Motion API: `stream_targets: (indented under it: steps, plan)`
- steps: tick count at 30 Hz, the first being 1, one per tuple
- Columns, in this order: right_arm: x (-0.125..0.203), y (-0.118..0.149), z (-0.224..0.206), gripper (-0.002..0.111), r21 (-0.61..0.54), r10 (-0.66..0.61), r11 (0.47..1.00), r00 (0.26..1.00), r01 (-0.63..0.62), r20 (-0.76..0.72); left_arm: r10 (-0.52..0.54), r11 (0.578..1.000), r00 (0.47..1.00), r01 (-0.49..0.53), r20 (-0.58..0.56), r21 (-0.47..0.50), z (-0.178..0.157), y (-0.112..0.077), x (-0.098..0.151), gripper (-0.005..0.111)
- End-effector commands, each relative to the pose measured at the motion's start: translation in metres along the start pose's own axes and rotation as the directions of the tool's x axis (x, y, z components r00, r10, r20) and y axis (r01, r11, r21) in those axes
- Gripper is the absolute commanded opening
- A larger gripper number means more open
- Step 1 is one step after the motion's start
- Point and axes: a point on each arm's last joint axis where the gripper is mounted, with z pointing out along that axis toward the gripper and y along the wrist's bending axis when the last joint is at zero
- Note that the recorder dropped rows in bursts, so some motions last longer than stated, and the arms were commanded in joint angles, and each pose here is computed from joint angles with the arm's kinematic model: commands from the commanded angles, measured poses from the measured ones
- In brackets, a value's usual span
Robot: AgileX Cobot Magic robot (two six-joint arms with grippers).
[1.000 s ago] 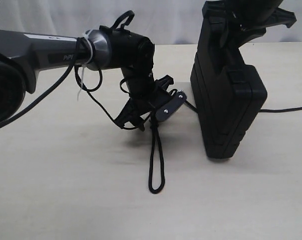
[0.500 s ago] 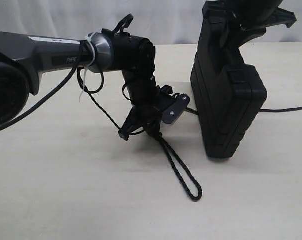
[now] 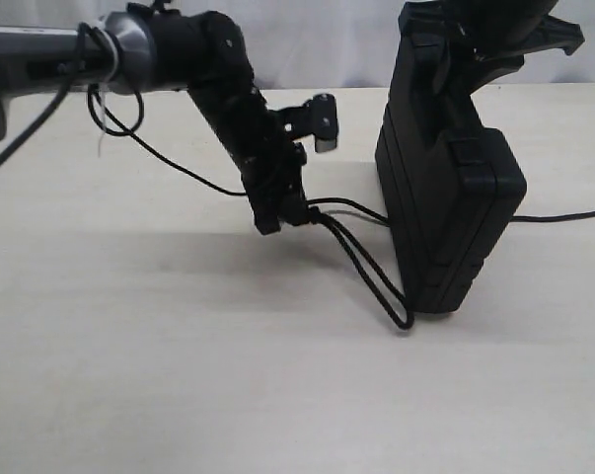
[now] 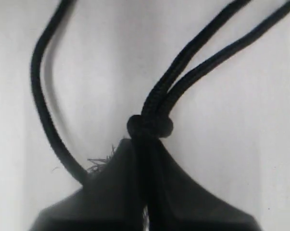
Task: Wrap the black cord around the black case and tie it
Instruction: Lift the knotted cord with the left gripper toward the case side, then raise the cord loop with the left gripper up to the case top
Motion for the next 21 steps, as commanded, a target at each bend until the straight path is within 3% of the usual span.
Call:
stream_targets:
  steps: [1,4,7,9,21]
  plan:
    - [-0.001,0.000,-0.003,0.004,0.002,-0.002,1.000,1.000,0.002,0.014,-0.152,0.988,0.973,0.152,0.171,0.015,-0.034,0.016,0.013,0.000]
    - [-0.001,0.000,-0.003,0.004,0.002,-0.002,1.000,1.000,0.002,0.014,-0.241,0.970,0.930,0.235,0.277,0.054,-0.047,0.026,0.026,0.000]
    - [-0.001,0.000,-0.003,0.004,0.002,-0.002,1.000,1.000,0.002,0.014,-0.391,0.919,0.793,0.364,0.467,0.150,-0.071,0.041,0.040,0.000]
    - [-0.001,0.000,-0.003,0.004,0.002,-0.002,1.000,1.000,0.002,0.014,-0.435,0.897,0.723,0.403,0.537,0.184,-0.081,0.047,0.044,0.000]
    - [-0.001,0.000,-0.003,0.004,0.002,-0.002,1.000,1.000,0.002,0.014,-0.503,0.856,0.542,0.421,0.673,0.300,-0.097,0.051,0.033,0.000]
